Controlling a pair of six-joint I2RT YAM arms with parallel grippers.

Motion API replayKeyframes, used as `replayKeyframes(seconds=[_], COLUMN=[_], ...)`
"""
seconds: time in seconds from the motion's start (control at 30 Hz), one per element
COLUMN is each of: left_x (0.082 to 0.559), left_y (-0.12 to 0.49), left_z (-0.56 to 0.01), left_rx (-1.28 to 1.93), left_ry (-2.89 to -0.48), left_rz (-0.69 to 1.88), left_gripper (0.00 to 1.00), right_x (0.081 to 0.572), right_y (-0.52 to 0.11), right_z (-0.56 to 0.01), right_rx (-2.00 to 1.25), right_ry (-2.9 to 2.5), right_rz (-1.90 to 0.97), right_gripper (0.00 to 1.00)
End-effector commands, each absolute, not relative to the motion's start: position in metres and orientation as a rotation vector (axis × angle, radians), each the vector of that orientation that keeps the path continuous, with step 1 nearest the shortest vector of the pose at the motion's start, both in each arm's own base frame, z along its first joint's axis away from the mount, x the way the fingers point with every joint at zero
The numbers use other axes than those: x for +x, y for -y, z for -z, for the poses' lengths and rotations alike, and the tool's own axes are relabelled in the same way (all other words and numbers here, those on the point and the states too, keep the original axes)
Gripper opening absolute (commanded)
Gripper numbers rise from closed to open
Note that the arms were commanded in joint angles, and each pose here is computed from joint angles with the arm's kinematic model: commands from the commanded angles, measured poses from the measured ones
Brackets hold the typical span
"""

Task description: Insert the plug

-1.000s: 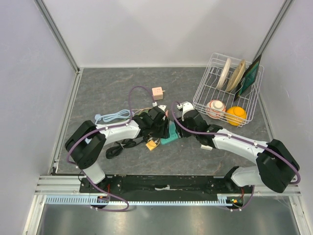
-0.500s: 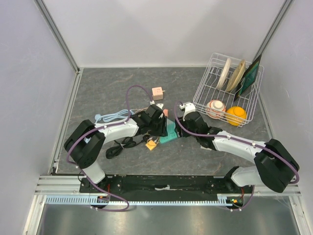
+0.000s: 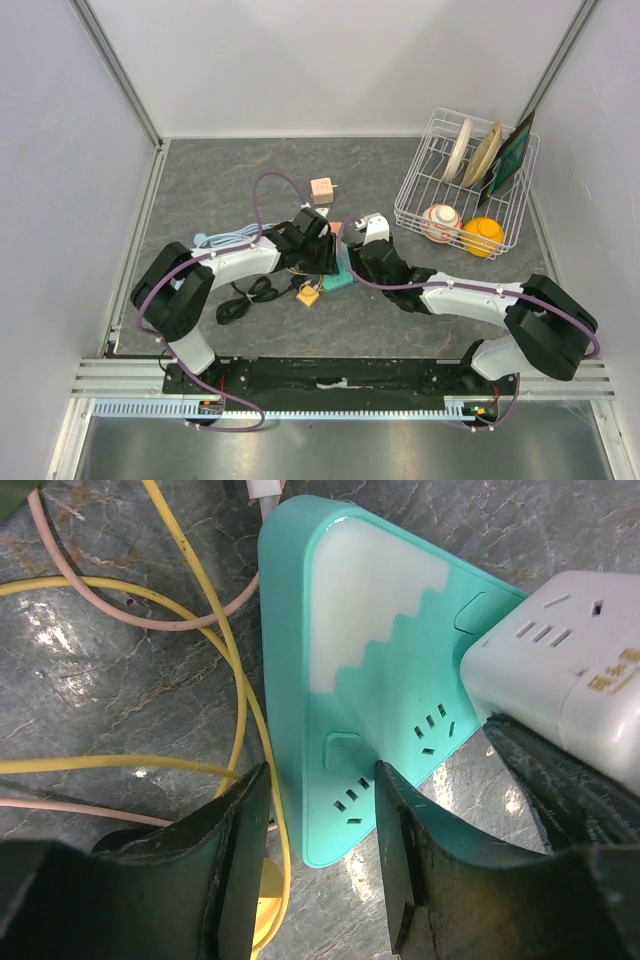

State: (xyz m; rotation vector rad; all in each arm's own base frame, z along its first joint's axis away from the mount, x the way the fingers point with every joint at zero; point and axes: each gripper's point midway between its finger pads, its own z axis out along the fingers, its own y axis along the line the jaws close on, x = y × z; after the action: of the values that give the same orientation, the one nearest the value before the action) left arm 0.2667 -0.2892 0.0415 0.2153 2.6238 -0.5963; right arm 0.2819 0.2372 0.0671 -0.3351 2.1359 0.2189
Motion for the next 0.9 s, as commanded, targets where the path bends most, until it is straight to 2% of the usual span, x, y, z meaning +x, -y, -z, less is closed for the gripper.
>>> replayKeyframes(seconds=[0.0,0.07,0.2,0.23,0.27,0.33,0.37,0.47,0.63,0.77,0.87], left_x=[0.283,0.281,0.278,0.277,0.277,0.275,0.275,0.273,0.270,0.269,0.268], left_y=[0.267,0.272,0.274,0.274,0.275,0.275,0.276,0.275,0.274,0.275,0.275], left_z=[-0.033,-0.036,-0.037,-0.036,-0.038,-0.038,-0.039,-0.040,-0.040,-0.041,-0.044], left_rx=[0.156,0.168,0.170,0.165,0.166,0.168,0.167,0.169,0.179,0.186,0.188], left_ry=[-2.613,-2.612,-2.608,-2.610,-2.606,-2.607,-2.605,-2.603,-2.603,-2.599,-2.590], left_rz=[0.476,0.517,0.548,0.553,0.560,0.570,0.576,0.584,0.588,0.600,0.610], left_gripper=[0.50,0.50,0.50,0.50,0.50,0.50,0.50,0.51,0.51,0.52,0.52], right_x=[0.192,0.191,0.192,0.191,0.191,0.193,0.194,0.197,0.205,0.213,0.220], right_y=[-0.212,-0.210,-0.210,-0.209,-0.210,-0.214,-0.215,-0.217,-0.229,-0.238,-0.238], right_z=[0.022,0.016,0.004,0.004,0.003,0.000,-0.003,-0.015,-0.054,-0.083,-0.096], right_rx=[-0.529,-0.502,-0.489,-0.489,-0.487,-0.501,-0.508,-0.505,-0.459,-0.433,-0.402], right_ry=[-2.509,-2.498,-2.470,-2.469,-2.468,-2.458,-2.454,-2.444,-2.410,-2.391,-2.390], right_rz=[-0.147,-0.168,-0.190,-0.194,-0.203,-0.214,-0.216,-0.213,-0.261,-0.273,-0.237], right_gripper=[0.00,0.01,0.11,0.15,0.25,0.36,0.45,0.59,0.74,0.97,0.98])
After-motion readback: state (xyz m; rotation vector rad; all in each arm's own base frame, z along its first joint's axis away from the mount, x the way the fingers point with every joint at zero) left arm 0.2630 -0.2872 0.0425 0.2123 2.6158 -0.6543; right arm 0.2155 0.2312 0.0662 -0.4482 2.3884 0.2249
